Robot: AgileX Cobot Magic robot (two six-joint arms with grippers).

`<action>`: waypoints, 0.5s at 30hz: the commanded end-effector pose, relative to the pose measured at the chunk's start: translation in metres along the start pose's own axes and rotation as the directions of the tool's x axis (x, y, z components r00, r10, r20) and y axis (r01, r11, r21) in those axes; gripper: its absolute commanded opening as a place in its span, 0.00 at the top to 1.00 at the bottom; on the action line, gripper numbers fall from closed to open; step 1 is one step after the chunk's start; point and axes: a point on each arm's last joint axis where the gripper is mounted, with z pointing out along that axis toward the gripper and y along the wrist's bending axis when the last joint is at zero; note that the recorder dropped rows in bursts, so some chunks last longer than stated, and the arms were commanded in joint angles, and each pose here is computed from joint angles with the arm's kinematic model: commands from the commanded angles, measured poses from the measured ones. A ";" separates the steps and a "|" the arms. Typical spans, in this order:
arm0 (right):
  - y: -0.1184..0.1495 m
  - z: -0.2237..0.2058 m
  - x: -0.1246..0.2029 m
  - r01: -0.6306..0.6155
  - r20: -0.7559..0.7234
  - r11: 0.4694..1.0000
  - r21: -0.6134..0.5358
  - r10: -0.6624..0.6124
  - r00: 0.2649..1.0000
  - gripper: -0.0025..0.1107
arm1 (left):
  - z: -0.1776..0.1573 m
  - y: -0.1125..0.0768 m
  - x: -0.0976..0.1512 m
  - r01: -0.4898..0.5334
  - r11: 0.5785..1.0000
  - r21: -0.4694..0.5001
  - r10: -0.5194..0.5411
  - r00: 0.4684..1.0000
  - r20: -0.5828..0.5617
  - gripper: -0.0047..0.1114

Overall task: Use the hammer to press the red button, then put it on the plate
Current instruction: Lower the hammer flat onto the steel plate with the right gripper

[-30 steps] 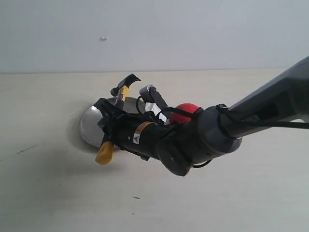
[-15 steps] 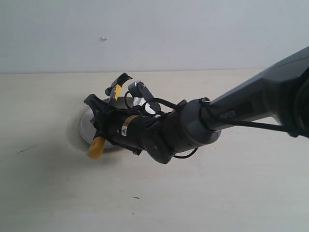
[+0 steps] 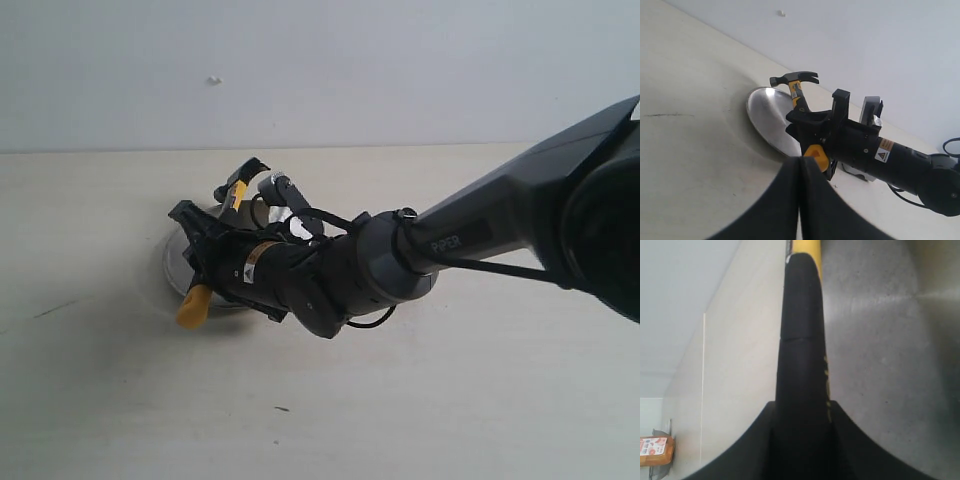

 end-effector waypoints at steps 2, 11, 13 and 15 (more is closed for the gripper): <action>0.010 0.000 -0.003 0.026 0.012 0.999 -0.025 -0.025 1.000 0.95 | 0.000 0.000 0.000 -0.005 1.000 0.001 0.005 1.000 0.005 0.94; 0.012 0.001 -0.004 0.023 0.014 1.000 -0.018 -0.022 1.000 0.89 | 0.000 0.000 0.000 -0.005 1.000 0.001 0.005 1.000 0.005 0.94; 0.011 0.001 -0.004 0.022 0.009 1.000 -0.004 -0.022 1.000 0.87 | 0.000 0.000 0.000 -0.005 1.000 0.001 0.005 1.000 0.005 0.94; 0.009 0.001 -0.003 0.022 0.001 1.000 0.017 -0.022 1.000 0.85 | 0.000 0.000 0.000 -0.005 1.000 0.001 0.005 1.000 0.005 0.94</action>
